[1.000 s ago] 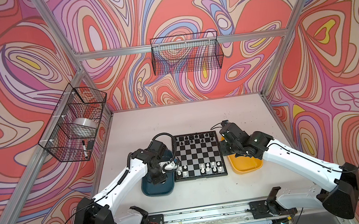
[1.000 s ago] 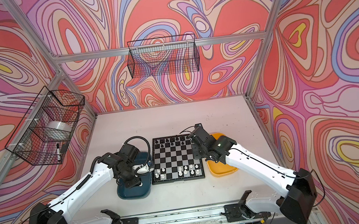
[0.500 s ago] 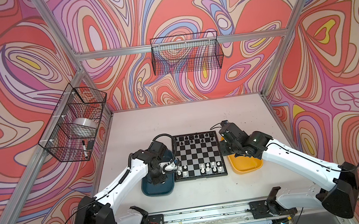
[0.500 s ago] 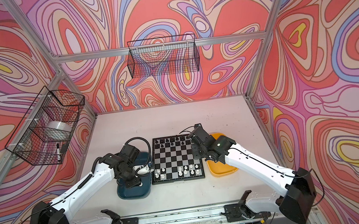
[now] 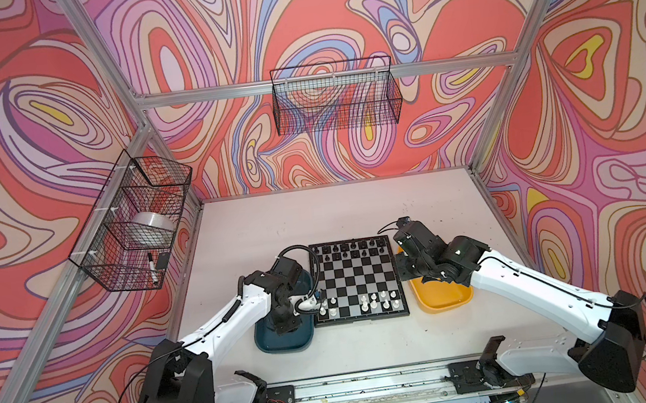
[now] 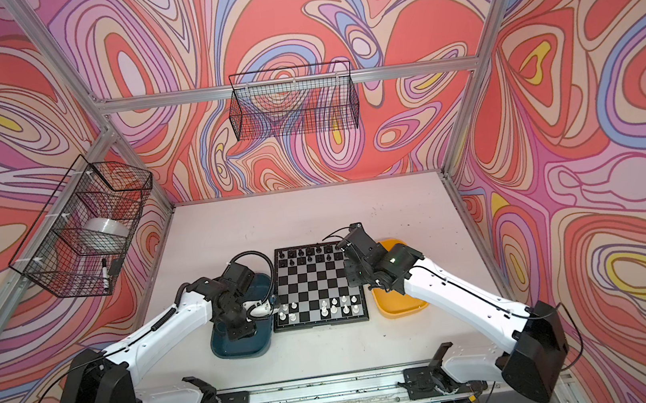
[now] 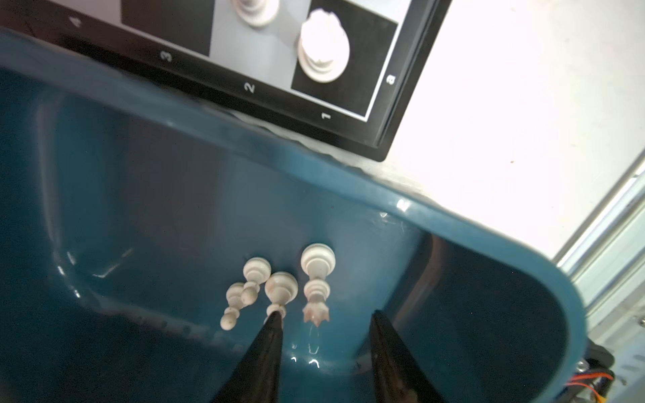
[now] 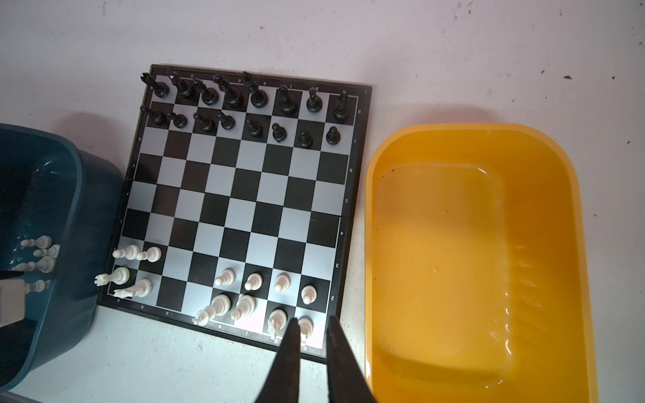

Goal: Set up the chess pieces on the board

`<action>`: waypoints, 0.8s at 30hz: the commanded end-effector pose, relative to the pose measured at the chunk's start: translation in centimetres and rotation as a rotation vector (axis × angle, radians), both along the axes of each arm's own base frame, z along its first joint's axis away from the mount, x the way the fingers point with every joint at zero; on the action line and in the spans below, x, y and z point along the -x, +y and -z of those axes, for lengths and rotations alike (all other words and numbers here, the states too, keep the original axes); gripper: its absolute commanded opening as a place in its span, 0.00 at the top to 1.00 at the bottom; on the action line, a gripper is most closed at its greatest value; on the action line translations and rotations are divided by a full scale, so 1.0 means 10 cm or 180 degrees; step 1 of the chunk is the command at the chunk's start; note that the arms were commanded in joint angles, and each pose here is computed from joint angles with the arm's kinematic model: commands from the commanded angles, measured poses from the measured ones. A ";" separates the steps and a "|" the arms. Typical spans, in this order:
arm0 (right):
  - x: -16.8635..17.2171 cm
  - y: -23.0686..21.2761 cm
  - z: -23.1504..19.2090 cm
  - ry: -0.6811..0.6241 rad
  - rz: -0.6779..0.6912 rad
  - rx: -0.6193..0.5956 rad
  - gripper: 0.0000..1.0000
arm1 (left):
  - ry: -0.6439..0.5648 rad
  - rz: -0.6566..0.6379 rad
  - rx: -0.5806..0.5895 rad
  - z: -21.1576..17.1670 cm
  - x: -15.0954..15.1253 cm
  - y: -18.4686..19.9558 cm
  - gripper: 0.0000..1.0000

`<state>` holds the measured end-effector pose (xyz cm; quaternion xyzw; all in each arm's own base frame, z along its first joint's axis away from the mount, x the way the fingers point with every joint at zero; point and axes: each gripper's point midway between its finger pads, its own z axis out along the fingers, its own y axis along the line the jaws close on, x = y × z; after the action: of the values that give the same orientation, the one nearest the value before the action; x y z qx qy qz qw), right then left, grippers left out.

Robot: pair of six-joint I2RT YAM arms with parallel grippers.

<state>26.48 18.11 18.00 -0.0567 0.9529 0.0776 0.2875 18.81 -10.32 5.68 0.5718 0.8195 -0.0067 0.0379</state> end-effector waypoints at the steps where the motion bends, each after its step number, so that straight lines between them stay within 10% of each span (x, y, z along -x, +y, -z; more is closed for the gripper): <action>1: -0.02 0.03 -0.05 -0.0039 -0.0032 -0.0005 0.85 | 0.0018 0.0078 -0.0044 0.06 0.01 0.03 0.58; 24: -0.01 0.03 -0.05 -0.0033 -0.0030 0.0003 0.85 | 0.0117 0.0057 -0.0048 0.18 0.02 0.01 0.72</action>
<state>26.56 18.18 18.03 -0.0569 0.9530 0.0774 0.2872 19.06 -10.37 4.45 0.5745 0.8179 -0.0057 0.0294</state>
